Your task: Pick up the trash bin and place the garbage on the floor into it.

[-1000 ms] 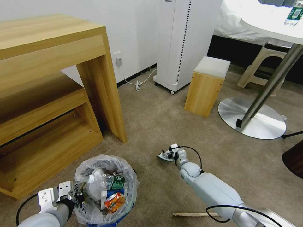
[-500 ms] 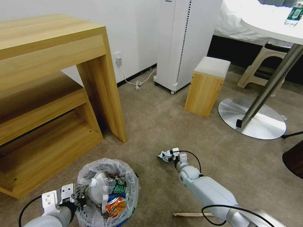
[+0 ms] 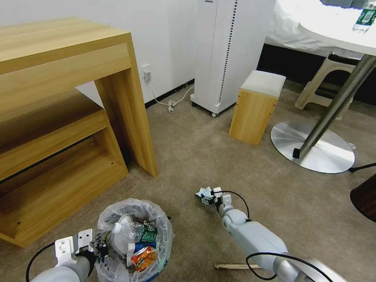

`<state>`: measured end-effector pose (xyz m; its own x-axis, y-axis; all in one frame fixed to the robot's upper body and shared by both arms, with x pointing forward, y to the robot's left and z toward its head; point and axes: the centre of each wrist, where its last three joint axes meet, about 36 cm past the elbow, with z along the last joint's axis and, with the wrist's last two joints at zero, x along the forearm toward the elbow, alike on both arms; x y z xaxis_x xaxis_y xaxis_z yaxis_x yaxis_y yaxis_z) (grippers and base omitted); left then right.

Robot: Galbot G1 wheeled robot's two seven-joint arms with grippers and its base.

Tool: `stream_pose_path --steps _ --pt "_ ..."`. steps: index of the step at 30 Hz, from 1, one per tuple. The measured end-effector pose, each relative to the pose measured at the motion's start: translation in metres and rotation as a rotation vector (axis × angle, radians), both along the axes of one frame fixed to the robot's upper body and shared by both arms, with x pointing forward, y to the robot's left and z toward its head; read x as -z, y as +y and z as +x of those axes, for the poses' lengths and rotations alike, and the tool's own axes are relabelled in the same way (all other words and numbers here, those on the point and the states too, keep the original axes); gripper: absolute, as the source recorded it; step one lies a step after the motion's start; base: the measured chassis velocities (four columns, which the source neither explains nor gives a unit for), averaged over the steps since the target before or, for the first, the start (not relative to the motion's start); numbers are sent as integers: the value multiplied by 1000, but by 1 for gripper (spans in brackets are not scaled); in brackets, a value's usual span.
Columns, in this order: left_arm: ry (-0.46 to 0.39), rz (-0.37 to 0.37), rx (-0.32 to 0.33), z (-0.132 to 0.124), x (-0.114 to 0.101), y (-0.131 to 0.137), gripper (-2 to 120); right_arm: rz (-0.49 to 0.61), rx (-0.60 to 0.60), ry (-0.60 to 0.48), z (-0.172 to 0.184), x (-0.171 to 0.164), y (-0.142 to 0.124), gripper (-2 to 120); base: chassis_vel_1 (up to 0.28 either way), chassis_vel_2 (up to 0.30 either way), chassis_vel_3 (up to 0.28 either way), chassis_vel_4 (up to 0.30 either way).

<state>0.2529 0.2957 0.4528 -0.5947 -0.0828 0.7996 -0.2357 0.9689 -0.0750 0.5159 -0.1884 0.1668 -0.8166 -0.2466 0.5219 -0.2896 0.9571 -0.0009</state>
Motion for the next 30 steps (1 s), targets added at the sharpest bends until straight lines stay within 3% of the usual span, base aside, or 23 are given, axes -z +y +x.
stream_pose_path --steps 10,16,18,20,22,25,30 --pt "3 -1 4 3 4 1 0 -1 3 13 -4 9 5 94 0 0 0 0" --pt "-2 2 3 4 4 1 0 4 -3 9 -6 10 4 71 0 0 0 0" --pt "-2 2 3 4 4 1 0 5 -4 9 -6 10 4 71 0 0 0 0" --pt "-2 0 3 4 5 0 0 9 -4 9 -6 10 5 55 0 0 0 0" --pt "-3 1 2 4 5 0 0 11 -2 10 -6 10 5 52 0 0 0 0" --pt "-9 1 2 4 4 0 0 12 0 6 -6 10 8 34 0 0 0 0" --pt "-13 2 1 3 3 0 0 19 -4 -11 -4 4 12 22 0 0 0 0"
